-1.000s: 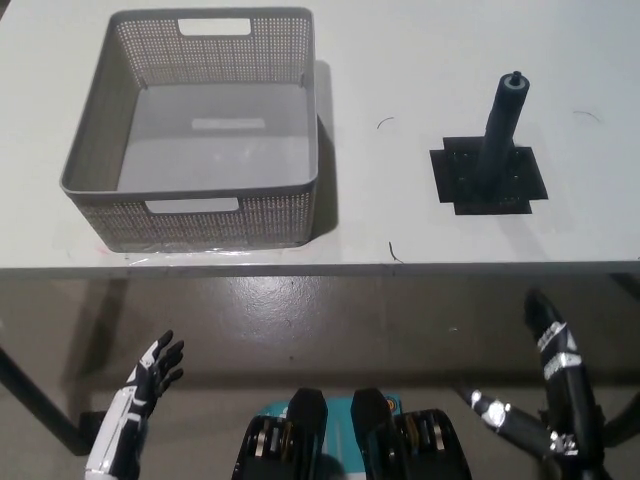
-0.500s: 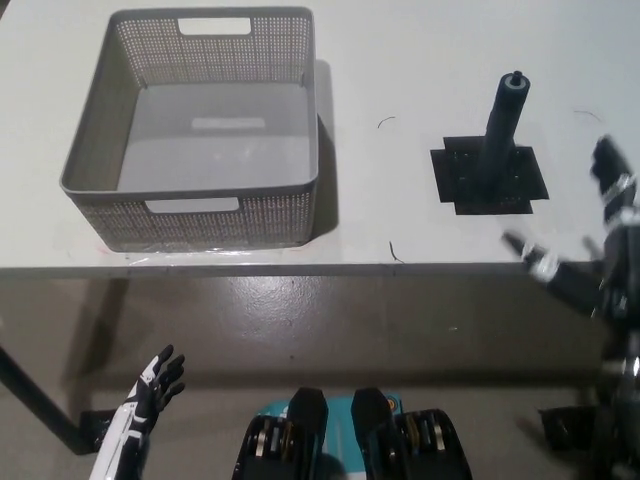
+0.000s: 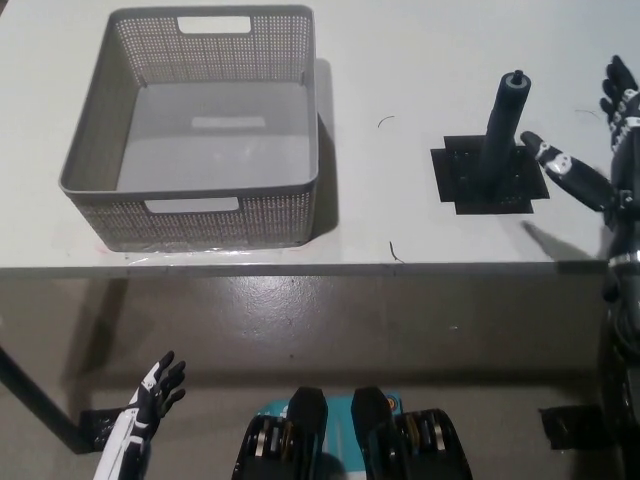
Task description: Use the right hand to pick up a electric screw driver and put it into a container on the left side
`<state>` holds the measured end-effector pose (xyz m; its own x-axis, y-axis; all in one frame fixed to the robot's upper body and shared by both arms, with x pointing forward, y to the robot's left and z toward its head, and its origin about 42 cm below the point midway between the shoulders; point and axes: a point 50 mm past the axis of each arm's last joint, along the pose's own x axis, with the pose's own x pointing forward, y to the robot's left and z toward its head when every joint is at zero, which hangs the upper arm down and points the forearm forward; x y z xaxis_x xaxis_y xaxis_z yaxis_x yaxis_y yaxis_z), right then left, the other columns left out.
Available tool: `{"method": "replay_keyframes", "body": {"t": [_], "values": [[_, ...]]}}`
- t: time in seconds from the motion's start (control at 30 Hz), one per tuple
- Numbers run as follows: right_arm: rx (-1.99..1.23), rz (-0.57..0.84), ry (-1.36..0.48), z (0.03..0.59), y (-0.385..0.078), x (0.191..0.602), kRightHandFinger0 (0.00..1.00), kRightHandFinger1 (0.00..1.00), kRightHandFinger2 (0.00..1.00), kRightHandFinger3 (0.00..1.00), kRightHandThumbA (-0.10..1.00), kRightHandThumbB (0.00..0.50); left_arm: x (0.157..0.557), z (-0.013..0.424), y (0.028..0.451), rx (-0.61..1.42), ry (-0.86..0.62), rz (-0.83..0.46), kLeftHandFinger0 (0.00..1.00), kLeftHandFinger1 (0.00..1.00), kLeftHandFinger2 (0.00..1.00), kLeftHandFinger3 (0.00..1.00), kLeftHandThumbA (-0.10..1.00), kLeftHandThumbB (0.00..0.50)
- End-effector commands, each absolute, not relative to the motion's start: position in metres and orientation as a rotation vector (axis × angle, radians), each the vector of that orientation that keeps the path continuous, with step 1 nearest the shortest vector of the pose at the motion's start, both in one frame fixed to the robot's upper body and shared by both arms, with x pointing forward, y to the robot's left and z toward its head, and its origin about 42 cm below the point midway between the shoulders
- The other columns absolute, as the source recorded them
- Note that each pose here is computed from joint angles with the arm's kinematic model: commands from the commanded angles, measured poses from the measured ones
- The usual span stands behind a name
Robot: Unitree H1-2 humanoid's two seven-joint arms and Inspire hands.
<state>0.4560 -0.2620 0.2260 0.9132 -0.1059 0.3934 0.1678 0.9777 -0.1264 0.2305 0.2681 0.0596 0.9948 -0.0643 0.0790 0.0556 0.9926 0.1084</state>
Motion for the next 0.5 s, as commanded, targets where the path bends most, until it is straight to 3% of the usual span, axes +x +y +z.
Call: {"method": "replay_keyframes", "body": {"t": [0.0, 0.17, 0.27, 0.33, 0.47], "values": [[-0.185, -0.147, -0.426, 0.258, -0.26, 0.483, 1.0, 1.0, 1.0, 1.0, 1.0, 0.418, 0.226, 0.064, 0.268, 0.113, -0.131, -0.06, 1.0, 1.0, 1.0, 1.0, 1.0, 0.166], [-0.191, -0.137, -0.396, 0.26, -0.25, 0.499, 1.0, 1.0, 1.0, 1.0, 1.0, 0.363, 0.226, 0.063, 0.268, 0.115, -0.128, -0.063, 1.0, 1.0, 1.0, 1.0, 1.0, 0.166], [-0.194, -0.13, -0.376, 0.255, -0.245, 0.507, 1.0, 1.0, 1.0, 1.0, 1.0, 0.378, 0.222, 0.061, 0.269, 0.117, -0.127, -0.061, 1.0, 1.0, 1.0, 1.0, 1.0, 0.16], [-0.219, -0.131, -0.35, 0.255, -0.241, 0.513, 1.0, 1.0, 1.0, 1.0, 1.0, 0.422, 0.222, 0.061, 0.269, 0.113, -0.124, -0.063, 1.0, 1.0, 1.0, 1.0, 1.0, 0.161], [-0.233, -0.131, -0.35, 0.254, -0.234, 0.524, 1.0, 1.0, 1.0, 1.0, 1.0, 0.414, 0.223, 0.06, 0.269, 0.108, -0.122, -0.064, 1.0, 1.0, 1.0, 1.0, 1.0, 0.169]]}}
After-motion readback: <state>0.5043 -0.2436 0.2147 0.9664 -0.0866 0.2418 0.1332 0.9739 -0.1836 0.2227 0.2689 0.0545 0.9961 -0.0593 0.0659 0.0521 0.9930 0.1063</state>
